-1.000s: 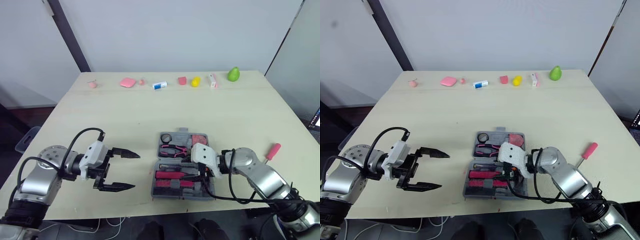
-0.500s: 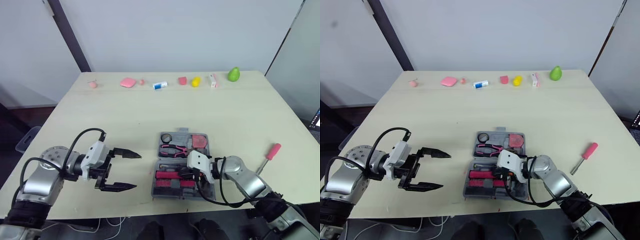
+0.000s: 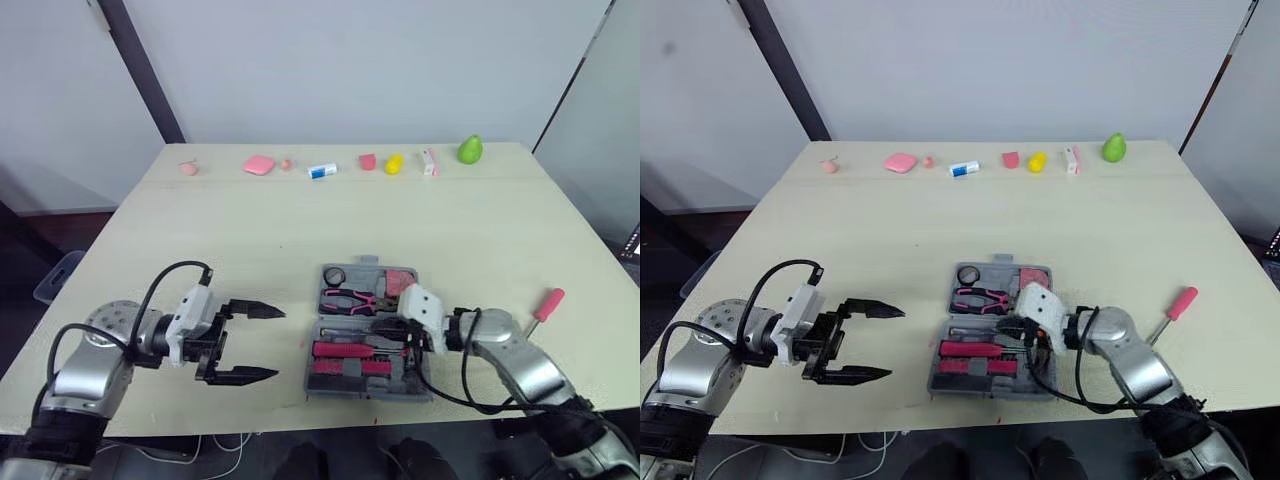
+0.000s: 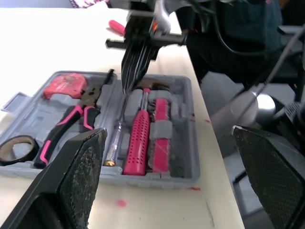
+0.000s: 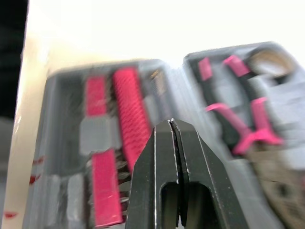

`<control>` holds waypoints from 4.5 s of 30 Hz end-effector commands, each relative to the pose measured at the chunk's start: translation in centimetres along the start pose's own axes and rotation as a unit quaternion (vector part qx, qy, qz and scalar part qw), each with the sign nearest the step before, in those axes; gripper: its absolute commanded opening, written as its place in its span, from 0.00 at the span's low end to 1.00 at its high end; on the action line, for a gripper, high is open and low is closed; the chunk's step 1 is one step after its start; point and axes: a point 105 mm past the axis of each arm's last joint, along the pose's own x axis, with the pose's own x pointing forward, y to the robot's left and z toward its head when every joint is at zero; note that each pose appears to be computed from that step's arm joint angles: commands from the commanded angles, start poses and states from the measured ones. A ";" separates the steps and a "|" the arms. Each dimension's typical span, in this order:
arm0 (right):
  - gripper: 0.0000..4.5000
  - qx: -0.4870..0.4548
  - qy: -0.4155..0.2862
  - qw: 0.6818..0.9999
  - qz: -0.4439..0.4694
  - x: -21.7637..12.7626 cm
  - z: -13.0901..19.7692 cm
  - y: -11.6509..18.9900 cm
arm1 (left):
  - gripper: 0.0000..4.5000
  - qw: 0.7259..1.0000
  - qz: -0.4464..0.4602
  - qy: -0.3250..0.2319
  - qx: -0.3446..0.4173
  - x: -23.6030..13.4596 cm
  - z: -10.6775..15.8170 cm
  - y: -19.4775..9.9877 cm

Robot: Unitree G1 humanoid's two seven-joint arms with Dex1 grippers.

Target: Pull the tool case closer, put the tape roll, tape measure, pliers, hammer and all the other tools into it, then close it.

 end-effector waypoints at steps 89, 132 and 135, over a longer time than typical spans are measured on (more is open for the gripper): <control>0.10 0.237 0.048 0.710 -0.661 -17.8 -12.0 -10.4 | 1.00 0.995 0.012 -0.074 0.069 1.1 6.6 0.8; 0.10 -0.043 0.176 0.976 0.124 3.1 1.1 5.7 | 1.00 0.995 -0.081 0.027 0.053 -0.7 2.4 -1.2; 0.10 -0.042 0.182 0.974 0.125 3.3 0.9 5.8 | 1.00 0.995 -0.081 0.027 0.053 -0.9 2.3 -1.3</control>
